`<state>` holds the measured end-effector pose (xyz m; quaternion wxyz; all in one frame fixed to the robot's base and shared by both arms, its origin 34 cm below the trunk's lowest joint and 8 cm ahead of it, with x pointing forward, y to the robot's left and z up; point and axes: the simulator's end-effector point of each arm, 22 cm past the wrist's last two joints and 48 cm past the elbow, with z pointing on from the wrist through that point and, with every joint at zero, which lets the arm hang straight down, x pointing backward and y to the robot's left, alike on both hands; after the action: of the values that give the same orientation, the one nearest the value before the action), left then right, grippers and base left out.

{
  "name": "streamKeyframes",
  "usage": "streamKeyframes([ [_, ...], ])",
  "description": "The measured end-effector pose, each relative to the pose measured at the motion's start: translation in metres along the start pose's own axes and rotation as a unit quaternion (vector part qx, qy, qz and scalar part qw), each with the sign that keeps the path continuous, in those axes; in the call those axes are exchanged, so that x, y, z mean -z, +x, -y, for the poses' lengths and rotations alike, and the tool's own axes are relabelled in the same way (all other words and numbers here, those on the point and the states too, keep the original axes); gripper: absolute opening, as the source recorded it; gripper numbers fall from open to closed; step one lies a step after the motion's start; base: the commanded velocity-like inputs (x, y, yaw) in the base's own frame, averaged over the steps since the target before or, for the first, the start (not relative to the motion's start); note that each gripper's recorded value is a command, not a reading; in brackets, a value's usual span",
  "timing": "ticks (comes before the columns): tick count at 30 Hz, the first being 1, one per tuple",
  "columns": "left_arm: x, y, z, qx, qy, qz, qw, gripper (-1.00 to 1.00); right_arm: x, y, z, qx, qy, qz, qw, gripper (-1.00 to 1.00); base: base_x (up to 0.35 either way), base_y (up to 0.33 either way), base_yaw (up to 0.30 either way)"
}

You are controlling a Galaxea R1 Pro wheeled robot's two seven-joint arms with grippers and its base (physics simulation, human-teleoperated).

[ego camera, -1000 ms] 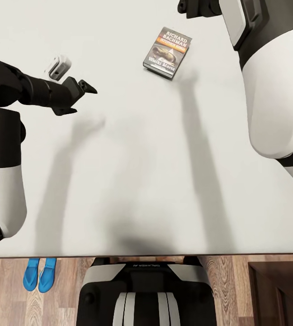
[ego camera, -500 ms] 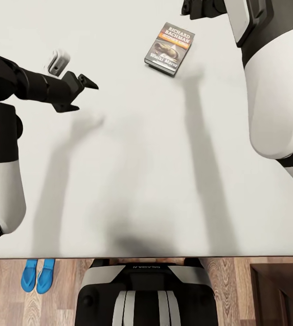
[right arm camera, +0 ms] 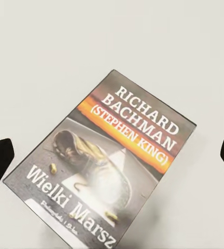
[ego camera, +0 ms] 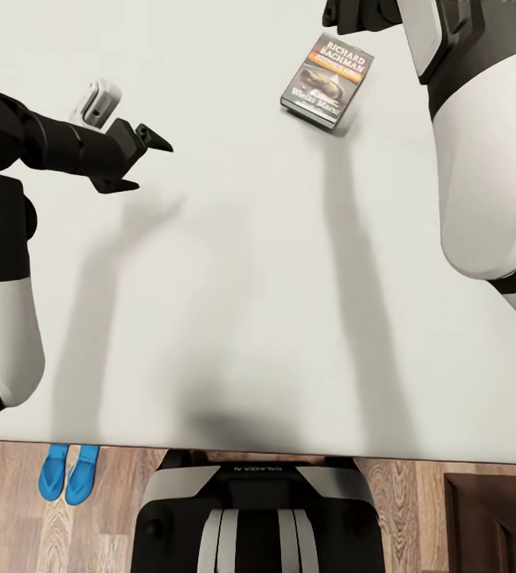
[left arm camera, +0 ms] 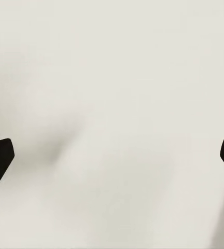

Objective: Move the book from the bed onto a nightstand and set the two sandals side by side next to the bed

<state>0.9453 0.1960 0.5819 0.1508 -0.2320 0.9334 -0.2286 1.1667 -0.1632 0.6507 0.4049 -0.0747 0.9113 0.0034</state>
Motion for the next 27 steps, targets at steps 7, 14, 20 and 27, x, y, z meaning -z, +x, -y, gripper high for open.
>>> streamKeyframes([
  [7,-0.013,0.004,-0.009,0.004,0.0,-0.004,1.0,1.0,-0.008,0.01,0.001,-0.001,0.001,0.001,1.0,1.0,0.0,0.0,0.023],
  [14,-0.025,0.003,-0.013,0.008,0.0,-0.007,0.9999,1.0,-0.015,0.017,0.003,-0.002,0.005,0.005,1.0,1.0,0.0,0.0,0.005],
  [20,-0.024,-0.003,-0.008,0.006,0.0,-0.002,1.0,1.0,-0.014,0.014,0.006,-0.003,0.008,0.008,0.9999,1.0,0.0,0.0,0.001],
  [27,-0.022,-0.005,-0.005,0.005,0.002,0.0,1.0,1.0,-0.012,-0.002,0.014,-0.003,0.022,0.034,0.9992,1.0,0.0,0.0,0.0],
])
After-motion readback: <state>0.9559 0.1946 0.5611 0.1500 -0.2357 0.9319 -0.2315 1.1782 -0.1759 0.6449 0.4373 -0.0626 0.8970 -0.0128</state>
